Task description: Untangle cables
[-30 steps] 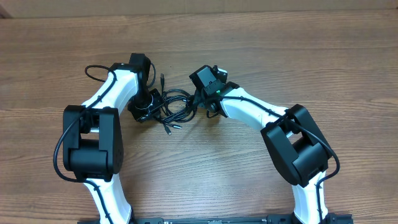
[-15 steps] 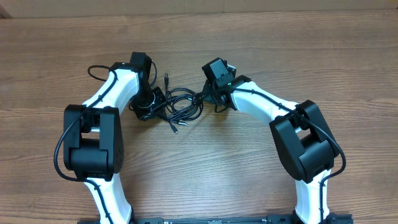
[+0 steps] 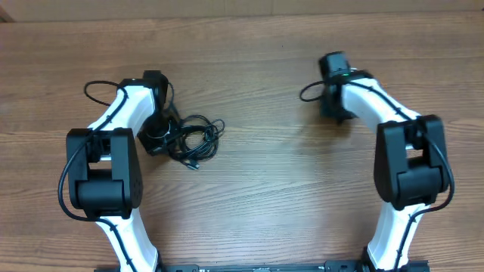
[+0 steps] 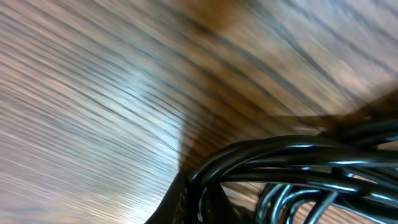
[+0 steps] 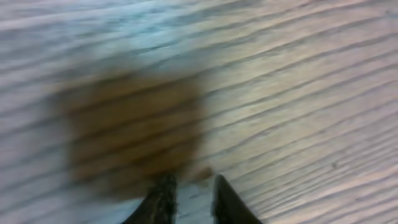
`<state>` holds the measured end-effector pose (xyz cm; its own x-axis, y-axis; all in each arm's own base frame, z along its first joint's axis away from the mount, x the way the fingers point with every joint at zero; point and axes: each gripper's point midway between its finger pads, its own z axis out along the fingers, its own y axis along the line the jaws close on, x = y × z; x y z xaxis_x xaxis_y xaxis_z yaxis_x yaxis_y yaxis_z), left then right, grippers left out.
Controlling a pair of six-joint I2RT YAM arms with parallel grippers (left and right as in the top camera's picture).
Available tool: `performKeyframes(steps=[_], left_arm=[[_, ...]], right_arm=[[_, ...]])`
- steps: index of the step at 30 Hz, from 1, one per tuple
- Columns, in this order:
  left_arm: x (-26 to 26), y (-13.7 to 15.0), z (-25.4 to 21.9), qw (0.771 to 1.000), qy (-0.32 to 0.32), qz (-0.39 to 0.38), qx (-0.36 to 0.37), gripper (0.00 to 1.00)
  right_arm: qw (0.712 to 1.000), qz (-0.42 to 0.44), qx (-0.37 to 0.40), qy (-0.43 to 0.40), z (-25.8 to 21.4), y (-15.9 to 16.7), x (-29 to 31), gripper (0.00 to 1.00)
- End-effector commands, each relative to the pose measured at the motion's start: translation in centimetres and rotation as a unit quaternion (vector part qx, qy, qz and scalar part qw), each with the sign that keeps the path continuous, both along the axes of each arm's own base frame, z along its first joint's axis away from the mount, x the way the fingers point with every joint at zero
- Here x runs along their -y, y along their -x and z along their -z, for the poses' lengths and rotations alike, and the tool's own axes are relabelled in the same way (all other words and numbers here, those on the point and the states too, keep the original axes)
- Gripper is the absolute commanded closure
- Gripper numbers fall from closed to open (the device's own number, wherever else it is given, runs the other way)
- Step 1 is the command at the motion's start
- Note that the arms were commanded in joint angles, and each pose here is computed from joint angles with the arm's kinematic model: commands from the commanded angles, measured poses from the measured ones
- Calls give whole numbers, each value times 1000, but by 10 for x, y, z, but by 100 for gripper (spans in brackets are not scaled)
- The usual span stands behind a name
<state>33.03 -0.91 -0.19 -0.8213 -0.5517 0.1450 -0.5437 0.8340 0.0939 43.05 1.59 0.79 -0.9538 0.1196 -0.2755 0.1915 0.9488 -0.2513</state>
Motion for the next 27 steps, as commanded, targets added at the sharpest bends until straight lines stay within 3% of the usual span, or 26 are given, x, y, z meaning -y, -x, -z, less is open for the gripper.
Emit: performKeyframes(steps=[1,7,12,17,23,27], left_arm=[[-23,5,15,997,-60,45,-15,96],[15,-16,14,985,65,155,33,96],[20,-43,-24,982,75,166,58,84],[33,-52,-63,978,104,169,63,68],[57,-31,-64,975,131,176,24,43],[66,-20,-41,982,121,148,5,44]], right_arm=[[975,-203,-40,-82,-8,1,-72,65],[905,-299,-36,-301,-39,12,-154,62],[847,-329,-15,-418,-70,17,-195,60],[840,-334,-35,-425,-69,30,-208,57],[838,-346,-58,-419,-62,49,-235,54],[861,-290,-69,-413,-57,51,-248,54]])
